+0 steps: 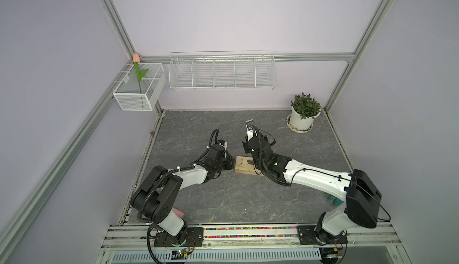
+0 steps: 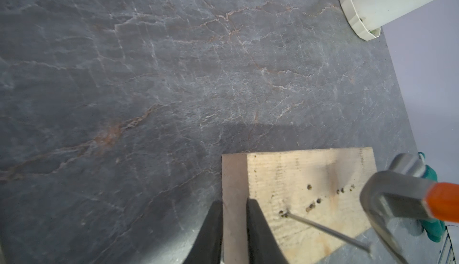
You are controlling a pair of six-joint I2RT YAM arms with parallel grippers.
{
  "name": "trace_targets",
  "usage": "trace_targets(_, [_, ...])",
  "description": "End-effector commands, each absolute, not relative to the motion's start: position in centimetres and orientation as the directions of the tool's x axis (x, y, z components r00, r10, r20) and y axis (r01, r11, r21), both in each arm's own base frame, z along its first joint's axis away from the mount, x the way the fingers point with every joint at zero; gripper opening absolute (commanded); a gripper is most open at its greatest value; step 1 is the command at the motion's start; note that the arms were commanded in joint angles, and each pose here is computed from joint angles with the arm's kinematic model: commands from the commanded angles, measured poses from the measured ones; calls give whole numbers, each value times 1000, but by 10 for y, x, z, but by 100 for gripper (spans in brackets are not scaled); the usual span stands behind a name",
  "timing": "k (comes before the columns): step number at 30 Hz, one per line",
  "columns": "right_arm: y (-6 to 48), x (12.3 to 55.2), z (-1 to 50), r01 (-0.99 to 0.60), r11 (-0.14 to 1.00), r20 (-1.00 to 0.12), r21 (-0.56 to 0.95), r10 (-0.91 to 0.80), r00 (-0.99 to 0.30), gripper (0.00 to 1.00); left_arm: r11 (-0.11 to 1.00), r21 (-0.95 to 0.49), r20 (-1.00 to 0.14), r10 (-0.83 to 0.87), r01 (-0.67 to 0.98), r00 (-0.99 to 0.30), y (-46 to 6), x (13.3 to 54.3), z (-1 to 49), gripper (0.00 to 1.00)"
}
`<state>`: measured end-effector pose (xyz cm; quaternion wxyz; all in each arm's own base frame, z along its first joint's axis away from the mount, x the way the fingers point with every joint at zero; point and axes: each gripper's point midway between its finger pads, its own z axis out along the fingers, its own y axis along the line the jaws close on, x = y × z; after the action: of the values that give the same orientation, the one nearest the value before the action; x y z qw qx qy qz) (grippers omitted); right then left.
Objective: Use a claw hammer to pull out a nail
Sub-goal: Remove the nail from the mounting plate.
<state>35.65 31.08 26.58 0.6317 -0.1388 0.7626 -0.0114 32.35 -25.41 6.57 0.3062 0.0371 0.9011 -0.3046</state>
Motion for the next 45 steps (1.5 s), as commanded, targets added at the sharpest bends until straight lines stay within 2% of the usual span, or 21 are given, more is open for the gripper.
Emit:
trace_targets(1, [311,360,294,-124,971,-971,-204,-217,-102,7,803,-528,-594,-115,278,-796,-254,324,70,21])
trace_targets(7, [327,362,290,-134,966,-966,-221,-236,-108,7,802,-534,-580,-115,269,-807,-252,320,59,18])
trace_targets(38, [346,364,288,-159,981,-986,-108,-126,-106,7,726,-631,-524,-139,273,-840,-261,296,47,20])
trace_targets(45, [327,362,280,-175,985,-990,4,-21,-140,7,686,-658,-534,-133,312,-835,-273,290,62,23])
